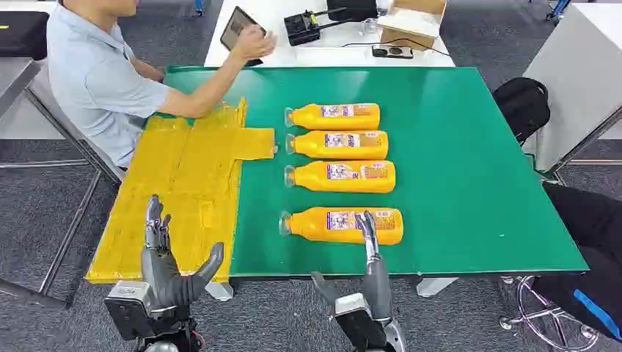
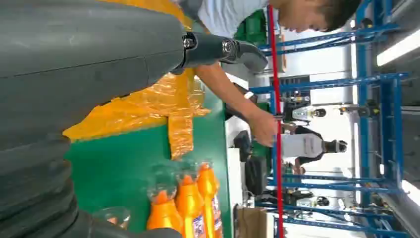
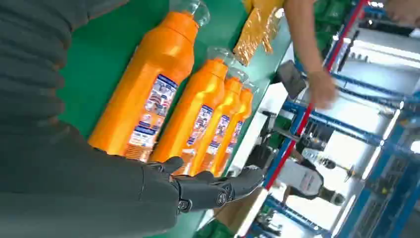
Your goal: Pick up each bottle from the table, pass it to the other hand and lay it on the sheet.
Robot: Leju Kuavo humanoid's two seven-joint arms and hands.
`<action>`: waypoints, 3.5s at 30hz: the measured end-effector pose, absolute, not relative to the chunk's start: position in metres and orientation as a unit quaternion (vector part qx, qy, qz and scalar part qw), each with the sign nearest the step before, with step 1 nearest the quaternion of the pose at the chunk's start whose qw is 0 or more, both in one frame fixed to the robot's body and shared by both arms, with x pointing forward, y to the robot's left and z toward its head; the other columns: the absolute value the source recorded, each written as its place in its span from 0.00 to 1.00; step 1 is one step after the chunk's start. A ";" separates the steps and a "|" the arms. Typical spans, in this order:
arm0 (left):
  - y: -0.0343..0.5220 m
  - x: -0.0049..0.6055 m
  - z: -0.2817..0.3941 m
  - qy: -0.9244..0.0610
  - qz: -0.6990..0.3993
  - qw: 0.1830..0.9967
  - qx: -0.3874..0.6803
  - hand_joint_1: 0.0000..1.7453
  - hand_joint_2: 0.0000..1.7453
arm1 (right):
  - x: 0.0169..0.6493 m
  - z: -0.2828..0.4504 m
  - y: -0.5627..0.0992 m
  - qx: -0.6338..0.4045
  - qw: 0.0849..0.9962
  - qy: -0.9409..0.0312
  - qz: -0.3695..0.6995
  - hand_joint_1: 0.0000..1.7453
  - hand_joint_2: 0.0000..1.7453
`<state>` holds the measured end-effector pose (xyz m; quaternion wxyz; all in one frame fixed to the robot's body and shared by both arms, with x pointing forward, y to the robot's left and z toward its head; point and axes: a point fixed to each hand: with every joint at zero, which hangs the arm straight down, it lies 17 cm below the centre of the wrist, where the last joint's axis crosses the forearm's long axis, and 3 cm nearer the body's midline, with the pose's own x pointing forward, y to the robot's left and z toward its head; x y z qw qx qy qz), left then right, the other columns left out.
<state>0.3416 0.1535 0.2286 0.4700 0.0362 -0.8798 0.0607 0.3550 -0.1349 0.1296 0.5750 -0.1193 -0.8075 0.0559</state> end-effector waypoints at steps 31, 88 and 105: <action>0.151 0.350 0.237 -0.888 0.047 0.457 0.028 0.00 1.00 | 0.419 0.096 -0.176 -0.284 0.587 -0.714 0.255 0.00 1.00; 0.146 0.361 0.222 -0.876 0.024 0.480 0.048 0.00 1.00 | 0.500 -0.003 -0.205 -0.324 0.653 -0.511 0.455 1.00 1.00; 0.134 0.367 0.215 -0.872 0.015 0.487 0.035 0.00 1.00 | 0.488 -0.024 -0.197 -0.208 0.704 -0.532 0.422 1.00 1.00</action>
